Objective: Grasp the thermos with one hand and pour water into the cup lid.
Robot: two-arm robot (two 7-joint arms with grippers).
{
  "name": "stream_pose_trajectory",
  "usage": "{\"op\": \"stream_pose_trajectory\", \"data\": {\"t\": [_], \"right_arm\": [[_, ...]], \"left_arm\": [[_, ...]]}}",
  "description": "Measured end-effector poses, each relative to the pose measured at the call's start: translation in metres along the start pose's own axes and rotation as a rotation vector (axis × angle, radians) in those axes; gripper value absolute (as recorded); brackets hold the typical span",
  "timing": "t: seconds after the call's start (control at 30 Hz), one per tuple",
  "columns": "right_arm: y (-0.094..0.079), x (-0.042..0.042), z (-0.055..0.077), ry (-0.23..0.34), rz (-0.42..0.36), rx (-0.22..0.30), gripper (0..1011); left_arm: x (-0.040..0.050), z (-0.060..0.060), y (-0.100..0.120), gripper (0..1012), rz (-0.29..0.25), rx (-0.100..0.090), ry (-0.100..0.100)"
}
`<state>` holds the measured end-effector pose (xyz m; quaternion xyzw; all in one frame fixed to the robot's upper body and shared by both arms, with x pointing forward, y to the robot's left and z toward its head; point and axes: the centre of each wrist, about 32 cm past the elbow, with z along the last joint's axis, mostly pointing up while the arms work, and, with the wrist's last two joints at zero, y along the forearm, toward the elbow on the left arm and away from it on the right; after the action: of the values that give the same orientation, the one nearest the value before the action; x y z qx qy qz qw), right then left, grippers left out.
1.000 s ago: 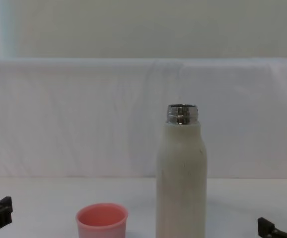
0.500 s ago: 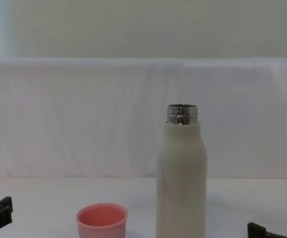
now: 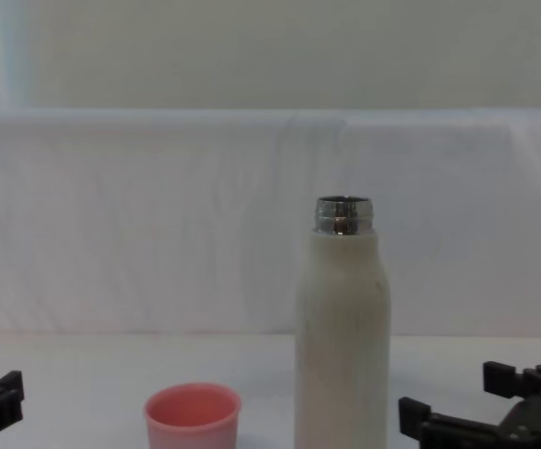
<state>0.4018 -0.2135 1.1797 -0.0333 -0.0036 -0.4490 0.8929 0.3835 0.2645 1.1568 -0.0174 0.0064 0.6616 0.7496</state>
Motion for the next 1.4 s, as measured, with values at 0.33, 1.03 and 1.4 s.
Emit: {"op": "stream_pose_trajectory", "data": {"t": [0.33, 1.03, 1.4], "right_arm": [[0.017, -0.0008, 0.002, 0.018, 0.007, -0.003, 1001], [0.046, -0.0019, 0.004, 0.030, 0.004, -0.005, 1001], [0.058, -0.0031, 0.003, 0.026, -0.003, -0.009, 1001]], "left_arm": [[0.0000, 0.000, 0.000, 1001, 0.000, 0.000, 0.000], [0.0000, 0.000, 0.000, 1001, 0.000, 0.000, 0.000], [0.0000, 0.000, 0.000, 1001, 0.000, 0.000, 0.000]]}}
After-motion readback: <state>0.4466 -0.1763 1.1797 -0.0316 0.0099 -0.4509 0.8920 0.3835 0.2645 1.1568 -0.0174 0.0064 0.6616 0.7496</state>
